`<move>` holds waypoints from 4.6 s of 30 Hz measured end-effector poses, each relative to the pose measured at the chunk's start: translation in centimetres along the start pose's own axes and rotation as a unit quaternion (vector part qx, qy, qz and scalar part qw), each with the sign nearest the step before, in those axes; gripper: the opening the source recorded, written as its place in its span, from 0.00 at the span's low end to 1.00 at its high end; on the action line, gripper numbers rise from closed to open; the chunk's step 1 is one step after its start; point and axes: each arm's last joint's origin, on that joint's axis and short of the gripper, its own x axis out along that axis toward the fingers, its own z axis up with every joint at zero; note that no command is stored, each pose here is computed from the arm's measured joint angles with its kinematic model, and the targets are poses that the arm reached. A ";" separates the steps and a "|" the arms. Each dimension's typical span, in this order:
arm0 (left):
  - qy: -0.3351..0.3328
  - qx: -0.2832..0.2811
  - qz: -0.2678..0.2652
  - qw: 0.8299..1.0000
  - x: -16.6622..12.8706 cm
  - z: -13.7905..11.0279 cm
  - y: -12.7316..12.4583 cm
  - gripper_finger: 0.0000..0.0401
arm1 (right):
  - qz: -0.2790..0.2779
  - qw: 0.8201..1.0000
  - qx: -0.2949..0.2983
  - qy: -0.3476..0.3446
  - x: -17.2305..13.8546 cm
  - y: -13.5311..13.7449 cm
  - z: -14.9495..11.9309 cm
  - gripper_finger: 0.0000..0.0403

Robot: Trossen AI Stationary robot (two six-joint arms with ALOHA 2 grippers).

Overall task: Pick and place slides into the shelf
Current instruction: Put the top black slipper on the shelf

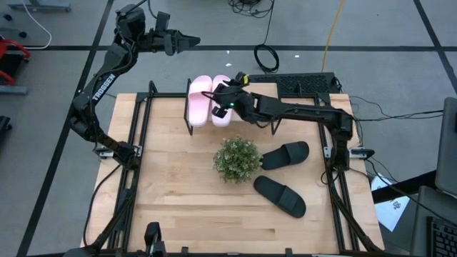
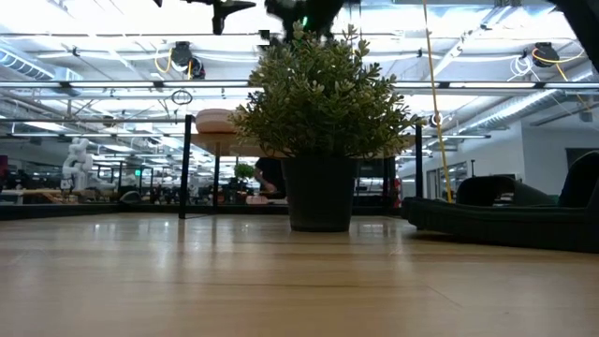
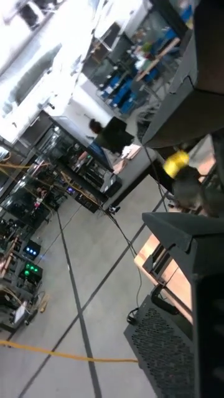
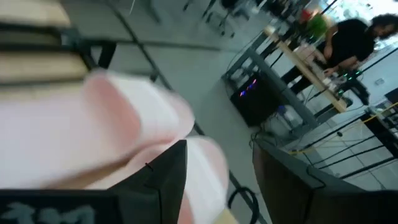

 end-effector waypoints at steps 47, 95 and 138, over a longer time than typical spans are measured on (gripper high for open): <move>0.154 0.191 -0.282 0.927 7.6 -8.9 -13.1 0.44 | 0.087 0.928 0.198 0.303 -22.1 -1.5 -7.9 0.43; 0.194 0.561 0.133 0.794 8.2 -17.5 -21.1 0.44 | 0.063 0.835 0.399 0.375 -25.3 -10.0 -18.9 0.43; 0.214 0.552 0.184 0.785 8.4 -16.0 -18.3 0.44 | 0.289 0.830 0.424 0.217 -20.4 -2.5 -21.0 0.26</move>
